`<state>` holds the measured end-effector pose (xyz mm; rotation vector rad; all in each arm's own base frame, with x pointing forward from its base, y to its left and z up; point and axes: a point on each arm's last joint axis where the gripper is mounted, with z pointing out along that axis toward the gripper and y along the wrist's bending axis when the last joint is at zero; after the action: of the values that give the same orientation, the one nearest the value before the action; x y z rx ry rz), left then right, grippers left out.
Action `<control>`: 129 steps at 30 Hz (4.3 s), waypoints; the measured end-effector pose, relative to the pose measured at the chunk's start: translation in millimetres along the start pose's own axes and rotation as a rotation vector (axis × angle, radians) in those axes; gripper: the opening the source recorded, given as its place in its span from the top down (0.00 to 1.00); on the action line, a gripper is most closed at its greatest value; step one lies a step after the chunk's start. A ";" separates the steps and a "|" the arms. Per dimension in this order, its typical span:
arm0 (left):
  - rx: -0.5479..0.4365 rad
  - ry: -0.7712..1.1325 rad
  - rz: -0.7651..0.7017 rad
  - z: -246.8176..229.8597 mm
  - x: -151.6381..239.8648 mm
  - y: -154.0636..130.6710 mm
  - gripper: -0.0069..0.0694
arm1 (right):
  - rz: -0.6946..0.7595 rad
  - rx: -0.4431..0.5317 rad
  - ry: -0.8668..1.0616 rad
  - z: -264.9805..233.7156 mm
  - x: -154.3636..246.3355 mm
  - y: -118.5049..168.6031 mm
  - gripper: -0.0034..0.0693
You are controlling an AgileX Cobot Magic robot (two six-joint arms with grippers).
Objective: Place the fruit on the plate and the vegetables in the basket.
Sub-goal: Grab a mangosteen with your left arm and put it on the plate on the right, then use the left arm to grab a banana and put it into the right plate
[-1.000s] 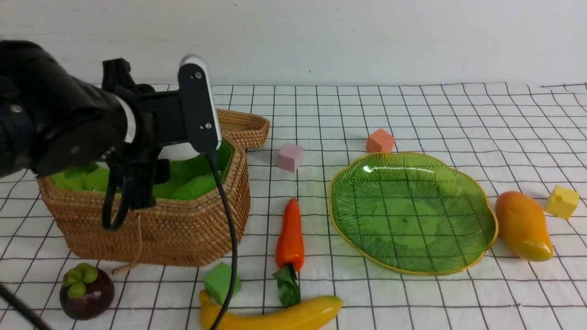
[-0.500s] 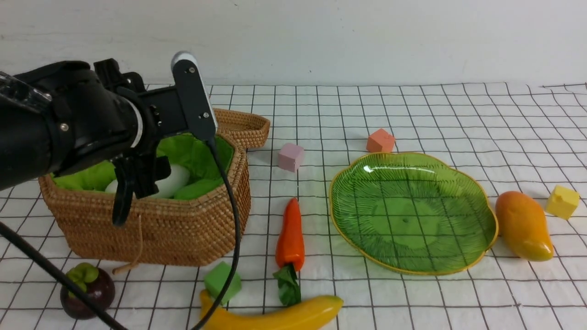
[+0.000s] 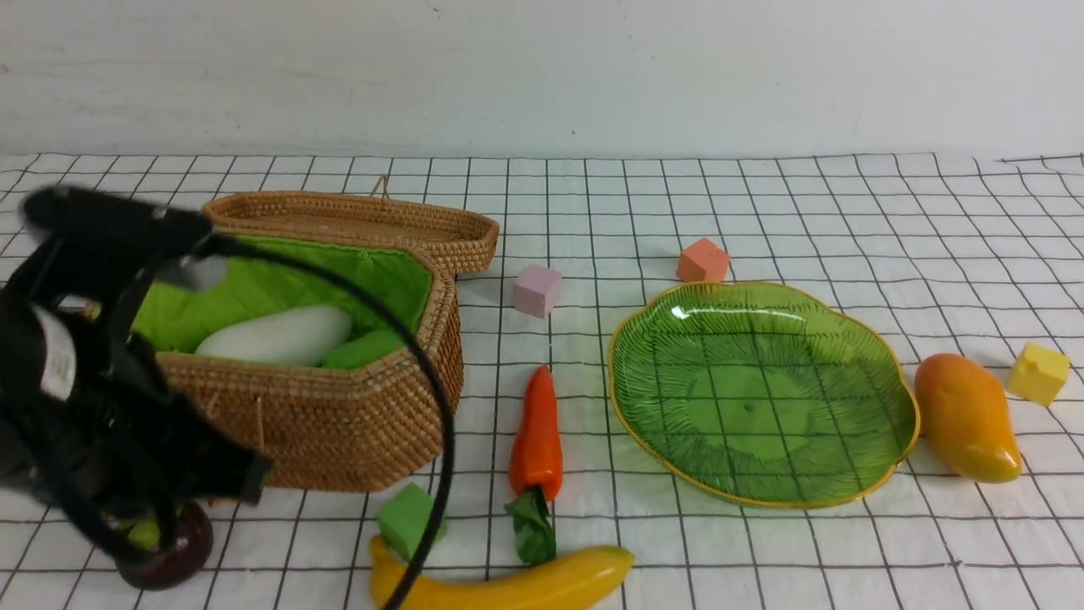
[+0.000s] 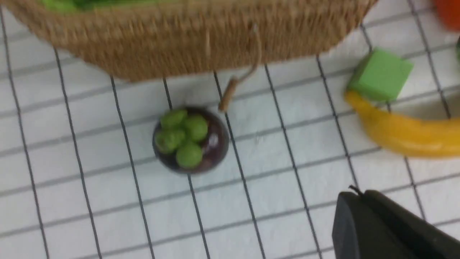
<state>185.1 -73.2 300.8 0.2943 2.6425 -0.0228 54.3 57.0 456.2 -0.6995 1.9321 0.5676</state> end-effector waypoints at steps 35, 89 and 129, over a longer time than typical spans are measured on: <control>-0.011 -0.014 0.082 109.2 8.2 73.5 0.07 | -0.039 -0.009 0.059 3.5 7.1 -0.2 0.74; 0.467 -0.271 0.510 46.8 -127.9 -170.2 0.25 | 0.281 0.478 0.146 -7.4 20.2 -40.2 0.70; 0.436 -0.120 0.598 21.0 -195.6 -204.9 0.39 | 0.184 0.332 0.177 -5.6 21.5 -28.0 0.68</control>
<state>320.1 -314.6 365.6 1.1714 2.3061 -0.4065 61.9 28.1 436.6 -0.3728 2.2038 0.2899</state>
